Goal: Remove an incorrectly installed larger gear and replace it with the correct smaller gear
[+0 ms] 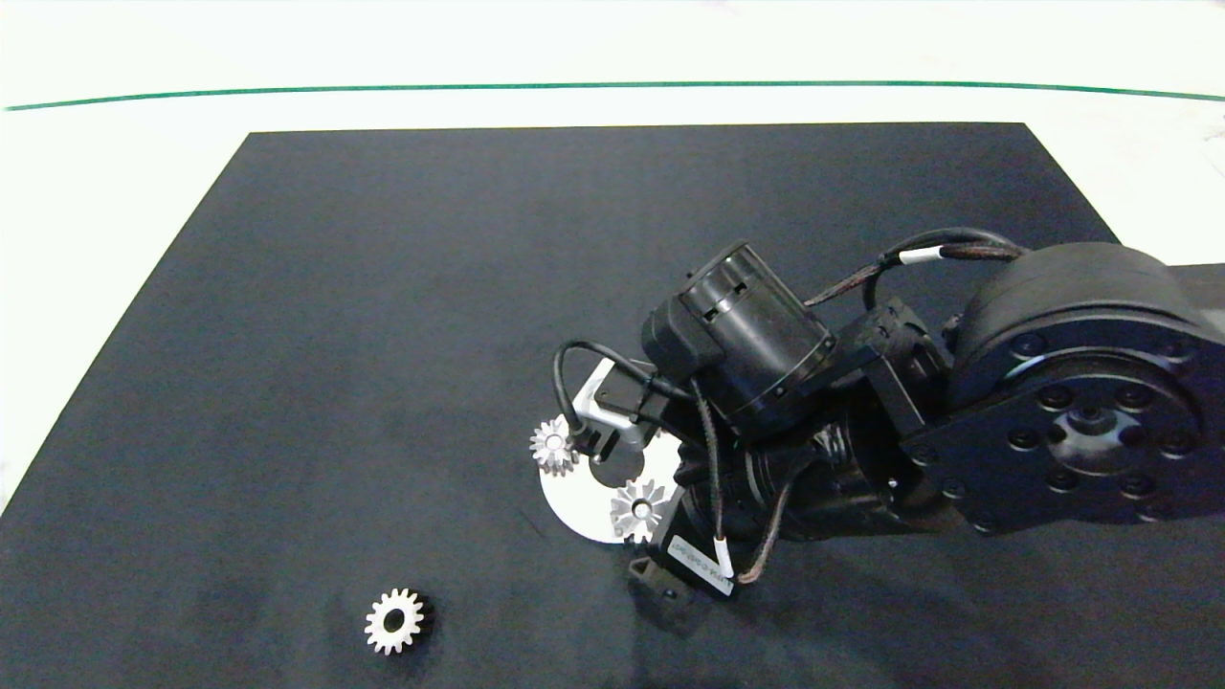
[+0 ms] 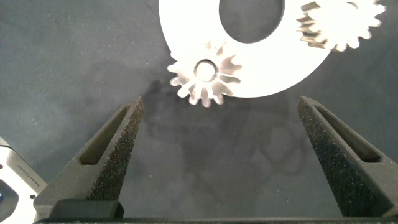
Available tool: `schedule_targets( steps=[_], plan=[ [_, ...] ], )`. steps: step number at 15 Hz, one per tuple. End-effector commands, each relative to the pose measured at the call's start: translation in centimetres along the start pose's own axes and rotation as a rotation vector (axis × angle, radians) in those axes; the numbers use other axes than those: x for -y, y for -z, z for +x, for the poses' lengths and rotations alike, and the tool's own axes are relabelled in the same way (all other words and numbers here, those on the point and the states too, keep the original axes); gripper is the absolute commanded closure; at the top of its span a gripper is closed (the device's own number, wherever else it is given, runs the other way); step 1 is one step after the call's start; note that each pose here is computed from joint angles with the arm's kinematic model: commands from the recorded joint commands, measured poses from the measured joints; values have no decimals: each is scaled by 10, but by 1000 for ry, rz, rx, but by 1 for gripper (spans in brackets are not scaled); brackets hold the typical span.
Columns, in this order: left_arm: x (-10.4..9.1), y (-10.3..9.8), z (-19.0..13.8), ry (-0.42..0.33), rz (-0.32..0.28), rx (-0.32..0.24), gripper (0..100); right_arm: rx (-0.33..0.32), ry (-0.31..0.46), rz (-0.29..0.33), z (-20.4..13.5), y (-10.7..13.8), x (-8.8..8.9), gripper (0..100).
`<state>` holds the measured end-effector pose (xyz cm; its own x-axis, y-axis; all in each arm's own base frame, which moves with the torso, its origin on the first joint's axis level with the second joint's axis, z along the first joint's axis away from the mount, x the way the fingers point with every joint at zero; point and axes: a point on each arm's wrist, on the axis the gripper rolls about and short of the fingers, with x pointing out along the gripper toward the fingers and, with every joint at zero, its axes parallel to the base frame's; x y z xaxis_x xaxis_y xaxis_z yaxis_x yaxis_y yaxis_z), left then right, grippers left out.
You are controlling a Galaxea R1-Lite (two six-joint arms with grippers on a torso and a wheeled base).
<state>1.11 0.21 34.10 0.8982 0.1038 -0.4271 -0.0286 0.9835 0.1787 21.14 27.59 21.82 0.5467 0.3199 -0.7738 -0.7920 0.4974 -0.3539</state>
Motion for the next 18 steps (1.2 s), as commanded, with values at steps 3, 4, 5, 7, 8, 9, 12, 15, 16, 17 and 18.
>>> schedule_targets(
  steps=[3,4,5,7,8,9,12,15,16,17,18],
  plan=[
    [0,2,-1,0,2,-7,0,-24,19,-30,9,-4,-10,0],
    [0,2,-1,0,3,-7,0,-19,20,-32,8,-5,-10,0],
    [0,2,0,1,14,-10,0,-15,21,-29,8,-6,-9,0],
    [0,3,0,1,20,-11,0,-16,23,-27,14,-9,-9,0],
    [0,3,0,1,20,-11,0,-18,23,-27,17,-11,-9,0],
    [0,3,0,1,20,-11,0,-21,22,-28,21,-13,-10,0],
    [0,3,0,1,20,-10,0,-23,22,-25,32,-19,-10,0],
    [0,3,0,1,22,-10,0,-27,20,-23,37,-20,-11,0],
    [0,3,0,1,22,-10,0,-31,19,-21,38,-20,-12,0],
    [0,3,0,1,22,-10,0,-36,19,-23,38,-19,-11,0],
    [0,3,0,1,23,-10,0,-41,19,-23,39,-18,-11,2]
  ],
)
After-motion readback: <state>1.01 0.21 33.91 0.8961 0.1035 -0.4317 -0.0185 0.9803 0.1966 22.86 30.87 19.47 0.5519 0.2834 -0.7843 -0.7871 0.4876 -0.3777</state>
